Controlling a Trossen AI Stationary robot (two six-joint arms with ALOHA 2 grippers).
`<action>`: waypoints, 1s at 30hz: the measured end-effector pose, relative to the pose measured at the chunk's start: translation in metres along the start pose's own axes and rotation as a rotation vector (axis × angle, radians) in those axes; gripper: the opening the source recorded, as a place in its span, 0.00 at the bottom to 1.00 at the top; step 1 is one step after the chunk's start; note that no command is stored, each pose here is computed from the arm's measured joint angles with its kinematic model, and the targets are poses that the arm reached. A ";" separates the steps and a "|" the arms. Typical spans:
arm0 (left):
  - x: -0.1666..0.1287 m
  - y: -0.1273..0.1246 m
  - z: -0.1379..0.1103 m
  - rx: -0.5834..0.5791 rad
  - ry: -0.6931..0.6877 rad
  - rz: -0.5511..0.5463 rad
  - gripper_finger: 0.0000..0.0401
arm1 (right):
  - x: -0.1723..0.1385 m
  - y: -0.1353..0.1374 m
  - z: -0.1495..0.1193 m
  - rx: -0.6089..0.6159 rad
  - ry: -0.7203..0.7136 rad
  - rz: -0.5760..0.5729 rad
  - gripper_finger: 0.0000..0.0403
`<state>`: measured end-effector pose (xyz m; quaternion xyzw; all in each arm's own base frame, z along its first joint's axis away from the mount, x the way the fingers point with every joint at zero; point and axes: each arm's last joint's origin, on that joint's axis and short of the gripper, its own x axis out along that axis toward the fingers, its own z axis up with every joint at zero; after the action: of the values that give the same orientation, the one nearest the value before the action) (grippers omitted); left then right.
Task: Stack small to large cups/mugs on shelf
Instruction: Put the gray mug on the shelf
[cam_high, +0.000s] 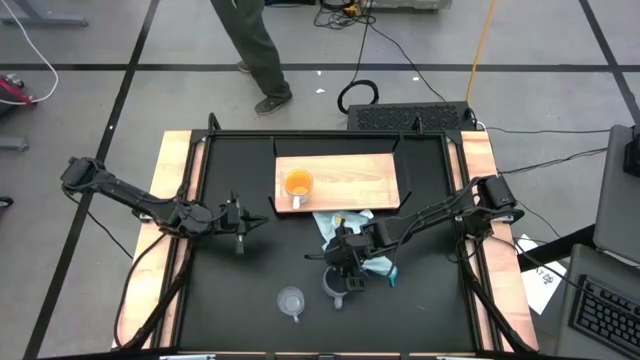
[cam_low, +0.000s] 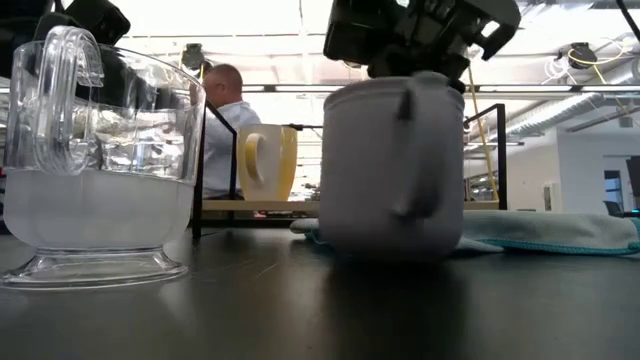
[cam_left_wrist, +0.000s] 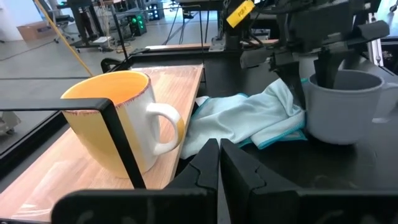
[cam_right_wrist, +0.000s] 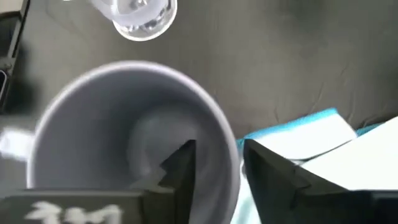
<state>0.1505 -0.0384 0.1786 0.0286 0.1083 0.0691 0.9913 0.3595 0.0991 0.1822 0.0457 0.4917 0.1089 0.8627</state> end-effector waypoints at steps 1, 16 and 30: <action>0.000 0.000 0.000 0.002 0.003 0.000 0.05 | -0.001 0.000 0.000 -0.003 -0.004 -0.001 0.28; 0.000 0.000 -0.002 -0.011 0.016 0.001 0.05 | -0.023 0.003 0.006 -0.034 -0.055 -0.010 0.01; 0.000 0.000 -0.002 -0.015 0.016 0.001 0.05 | -0.063 0.007 0.010 0.016 -0.128 -0.004 0.00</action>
<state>0.1501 -0.0383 0.1769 0.0204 0.1156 0.0705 0.9906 0.3361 0.0916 0.2421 0.0583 0.4363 0.0999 0.8924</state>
